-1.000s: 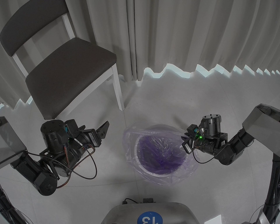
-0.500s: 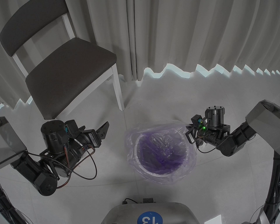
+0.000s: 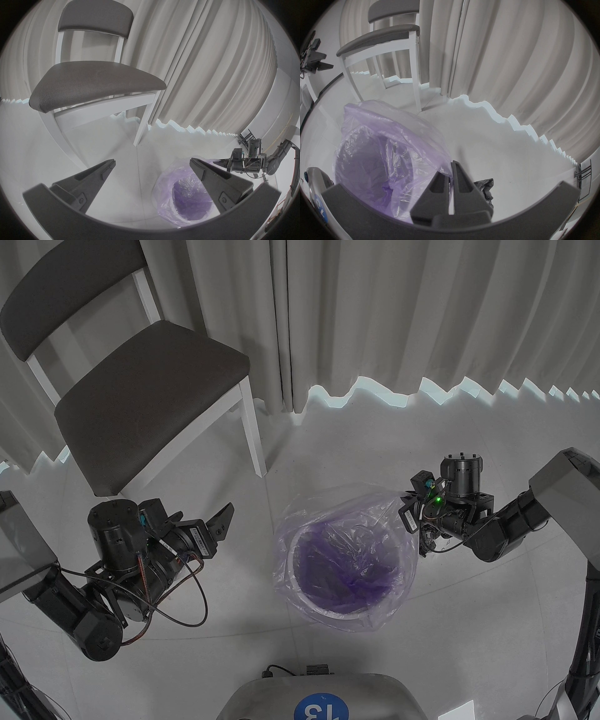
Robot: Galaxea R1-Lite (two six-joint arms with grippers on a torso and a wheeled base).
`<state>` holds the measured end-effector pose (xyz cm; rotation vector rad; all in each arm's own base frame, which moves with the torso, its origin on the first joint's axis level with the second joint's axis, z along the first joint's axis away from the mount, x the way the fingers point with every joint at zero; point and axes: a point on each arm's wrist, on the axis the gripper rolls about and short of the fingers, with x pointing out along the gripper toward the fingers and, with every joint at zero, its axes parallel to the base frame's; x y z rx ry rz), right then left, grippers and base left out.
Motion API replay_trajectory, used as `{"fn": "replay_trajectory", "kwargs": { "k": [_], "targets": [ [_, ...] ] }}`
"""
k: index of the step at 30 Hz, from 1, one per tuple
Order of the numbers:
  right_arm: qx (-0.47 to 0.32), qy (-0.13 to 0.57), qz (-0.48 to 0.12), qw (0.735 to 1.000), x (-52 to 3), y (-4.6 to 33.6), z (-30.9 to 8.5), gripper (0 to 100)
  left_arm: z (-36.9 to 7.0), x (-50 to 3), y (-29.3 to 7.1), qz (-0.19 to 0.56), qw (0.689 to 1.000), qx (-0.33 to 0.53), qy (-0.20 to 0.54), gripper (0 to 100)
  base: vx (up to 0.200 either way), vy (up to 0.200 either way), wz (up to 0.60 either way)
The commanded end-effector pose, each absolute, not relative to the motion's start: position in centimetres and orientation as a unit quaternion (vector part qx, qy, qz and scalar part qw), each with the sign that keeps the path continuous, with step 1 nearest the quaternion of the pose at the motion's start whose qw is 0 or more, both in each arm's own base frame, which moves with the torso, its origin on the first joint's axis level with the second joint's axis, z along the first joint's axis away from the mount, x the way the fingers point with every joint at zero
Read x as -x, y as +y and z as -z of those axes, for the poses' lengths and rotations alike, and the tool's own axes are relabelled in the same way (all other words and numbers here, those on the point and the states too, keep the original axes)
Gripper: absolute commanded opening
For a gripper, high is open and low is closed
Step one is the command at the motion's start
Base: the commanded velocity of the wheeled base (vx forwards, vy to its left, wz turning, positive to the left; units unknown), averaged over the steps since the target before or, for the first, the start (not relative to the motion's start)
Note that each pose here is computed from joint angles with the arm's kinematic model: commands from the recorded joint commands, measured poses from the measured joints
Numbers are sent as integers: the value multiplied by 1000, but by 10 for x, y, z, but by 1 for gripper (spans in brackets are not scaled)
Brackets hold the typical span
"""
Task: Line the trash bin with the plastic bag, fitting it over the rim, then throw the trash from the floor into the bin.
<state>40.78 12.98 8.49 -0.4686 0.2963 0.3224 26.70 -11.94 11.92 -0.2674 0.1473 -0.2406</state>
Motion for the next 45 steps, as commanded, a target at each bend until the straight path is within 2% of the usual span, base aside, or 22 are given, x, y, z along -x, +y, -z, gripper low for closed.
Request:
{"fn": "replay_trajectory", "kwargs": {
  "k": [1,11,16,18,21,26,37,45],
  "targets": [
    [226,139,-155,951,-410,131,-87,100,-118,-266,-120,120,981,132,77,100,0,0,0],
    [199,136,-137,961,-405,124,-98,100,-109,-260,-130,138,978,125,96,100,0,0,0],
    [162,141,-129,968,-398,119,-107,100,-100,-263,-136,157,974,120,112,100,0,0,0],
    [150,147,-129,969,-396,118,-107,100,-98,-265,-137,165,972,118,116,100,0,0,0],
    [119,185,-131,967,-381,115,-107,100,-104,-271,-141,221,961,108,127,100,0,0,0],
    [62,210,-131,967,-367,113,-113,100,-120,-290,-150,226,956,102,156,100,0,0,0],
    [28,270,-126,954,-343,105,-86,100,-128,-330,-173,238,950,55,196,100,0,0,0],
    [25,260,-122,958,-342,103,-76,100,-103,-348,-188,256,938,36,231,100,0,0,0]
  ]
}}
